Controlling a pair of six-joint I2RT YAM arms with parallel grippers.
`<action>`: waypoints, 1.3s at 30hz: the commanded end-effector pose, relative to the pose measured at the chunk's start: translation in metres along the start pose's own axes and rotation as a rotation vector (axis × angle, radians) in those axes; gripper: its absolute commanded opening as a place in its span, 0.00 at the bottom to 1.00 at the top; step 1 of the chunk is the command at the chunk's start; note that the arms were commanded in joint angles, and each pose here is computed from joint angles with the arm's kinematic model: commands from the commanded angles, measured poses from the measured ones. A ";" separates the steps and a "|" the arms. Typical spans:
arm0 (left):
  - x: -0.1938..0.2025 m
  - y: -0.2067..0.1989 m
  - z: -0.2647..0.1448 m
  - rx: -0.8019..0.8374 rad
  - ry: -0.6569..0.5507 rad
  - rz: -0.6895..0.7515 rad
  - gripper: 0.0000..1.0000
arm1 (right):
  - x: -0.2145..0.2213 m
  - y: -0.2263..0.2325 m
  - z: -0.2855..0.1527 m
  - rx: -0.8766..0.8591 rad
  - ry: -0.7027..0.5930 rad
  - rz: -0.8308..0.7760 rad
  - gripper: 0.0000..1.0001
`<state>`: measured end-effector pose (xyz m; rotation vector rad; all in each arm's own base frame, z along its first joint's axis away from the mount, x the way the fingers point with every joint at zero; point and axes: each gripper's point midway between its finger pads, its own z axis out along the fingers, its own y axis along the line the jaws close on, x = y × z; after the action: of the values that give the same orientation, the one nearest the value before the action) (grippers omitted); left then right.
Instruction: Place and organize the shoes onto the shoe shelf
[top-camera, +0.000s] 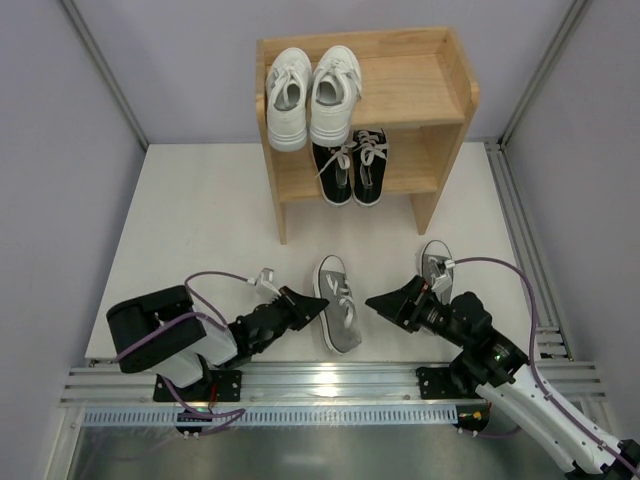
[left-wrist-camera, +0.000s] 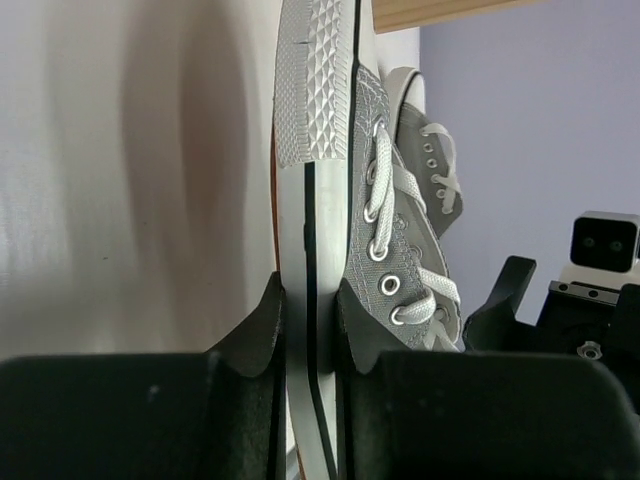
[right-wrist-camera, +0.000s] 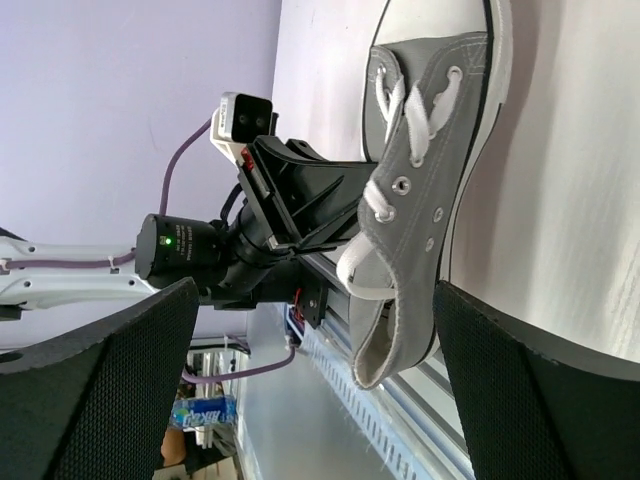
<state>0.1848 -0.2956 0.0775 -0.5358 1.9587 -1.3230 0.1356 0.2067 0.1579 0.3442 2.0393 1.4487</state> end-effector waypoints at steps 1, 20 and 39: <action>-0.031 -0.085 -0.007 0.335 -0.082 -0.216 0.00 | 0.005 -0.011 0.002 0.010 0.001 0.053 1.00; -0.057 -0.185 -0.046 0.660 -0.093 -0.177 0.00 | 0.024 -0.005 0.006 -0.187 0.064 0.115 0.57; -0.073 -0.214 -0.022 0.710 -0.123 -0.176 0.00 | 0.042 0.019 0.004 -0.281 0.188 0.087 0.66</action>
<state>0.2031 -0.3322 0.1989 -0.4268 1.6672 -1.6930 0.1200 0.2345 0.1816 0.2584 1.8967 1.8038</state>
